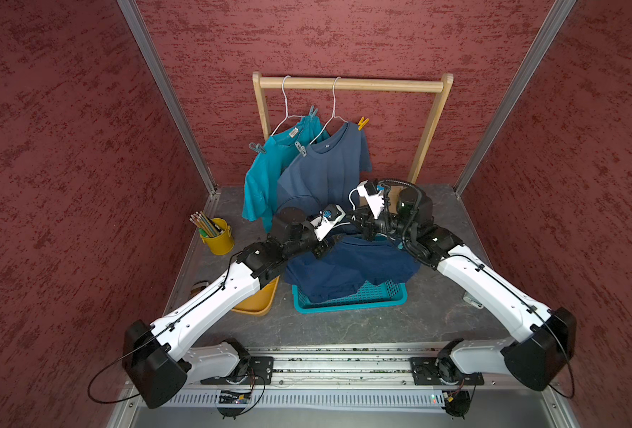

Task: Remove the clothespins securing t-shirts to the hanger
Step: Adjust the hanger.

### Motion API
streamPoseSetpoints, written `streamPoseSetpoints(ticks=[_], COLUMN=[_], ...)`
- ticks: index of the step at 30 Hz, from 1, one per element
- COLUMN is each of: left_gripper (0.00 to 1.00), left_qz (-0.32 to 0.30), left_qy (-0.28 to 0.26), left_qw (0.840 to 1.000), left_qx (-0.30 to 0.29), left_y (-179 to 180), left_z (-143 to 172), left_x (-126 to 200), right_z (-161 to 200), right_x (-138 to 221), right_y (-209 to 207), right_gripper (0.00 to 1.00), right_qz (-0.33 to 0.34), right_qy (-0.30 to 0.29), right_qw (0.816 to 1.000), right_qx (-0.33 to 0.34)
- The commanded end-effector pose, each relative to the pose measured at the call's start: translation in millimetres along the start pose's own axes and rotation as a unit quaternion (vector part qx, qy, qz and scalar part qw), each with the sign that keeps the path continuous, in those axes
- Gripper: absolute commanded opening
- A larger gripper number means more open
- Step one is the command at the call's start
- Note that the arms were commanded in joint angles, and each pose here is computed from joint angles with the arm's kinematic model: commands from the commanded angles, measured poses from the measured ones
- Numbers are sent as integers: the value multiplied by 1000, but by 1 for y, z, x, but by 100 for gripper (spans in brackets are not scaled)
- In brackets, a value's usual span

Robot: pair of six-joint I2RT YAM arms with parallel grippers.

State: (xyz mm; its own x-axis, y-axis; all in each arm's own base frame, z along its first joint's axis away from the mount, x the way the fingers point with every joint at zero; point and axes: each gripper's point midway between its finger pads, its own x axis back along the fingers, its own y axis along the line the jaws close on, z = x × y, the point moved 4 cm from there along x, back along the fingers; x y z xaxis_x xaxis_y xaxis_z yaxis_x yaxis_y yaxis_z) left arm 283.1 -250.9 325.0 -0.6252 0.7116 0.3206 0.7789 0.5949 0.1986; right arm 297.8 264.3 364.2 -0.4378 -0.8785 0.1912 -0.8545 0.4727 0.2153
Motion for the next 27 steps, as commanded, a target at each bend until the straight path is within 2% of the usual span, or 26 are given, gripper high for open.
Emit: streamPoseSetpoints(ticks=[1,3,7,9,12,16,19,22,27], left_gripper=[48,41,10,0,0,0,0,0,0], left_qz=[-24,-24,-22,-28,-38,-31,-5,31,95], left_qy=[-37,-34,-37,-38,-44,-73,-83,-87,-105], left_qw=[999,999,999,999,998,997,996,996,990], left_qx=[-5,-3,-17,-20,-17,0,4,9,-7], left_y=[16,18,21,25,34,47,52,54,50], left_z=[-11,-9,-10,-10,-8,-10,-8,-6,-4], left_x=[-2,-5,-7,-5,4,24,38,52,78], right_z=[-18,-18,-19,-23,-33,-48,-62,-73,-82], right_x=[8,6,2,4,10,18,26,34,47], right_y=[17,19,19,21,26,34,39,42,33], right_gripper=[0,0,0,0,2,36,55,63,70], right_qz=[-36,-46,-54,-56,-61,-67,-64,-49,-3], right_qy=[-37,-34,-33,-42,-58,-72,-78,-75,-41], right_qw=[999,998,998,997,996,994,993,993,994], right_qx=[13,14,17,23,35,54,66,81,104])
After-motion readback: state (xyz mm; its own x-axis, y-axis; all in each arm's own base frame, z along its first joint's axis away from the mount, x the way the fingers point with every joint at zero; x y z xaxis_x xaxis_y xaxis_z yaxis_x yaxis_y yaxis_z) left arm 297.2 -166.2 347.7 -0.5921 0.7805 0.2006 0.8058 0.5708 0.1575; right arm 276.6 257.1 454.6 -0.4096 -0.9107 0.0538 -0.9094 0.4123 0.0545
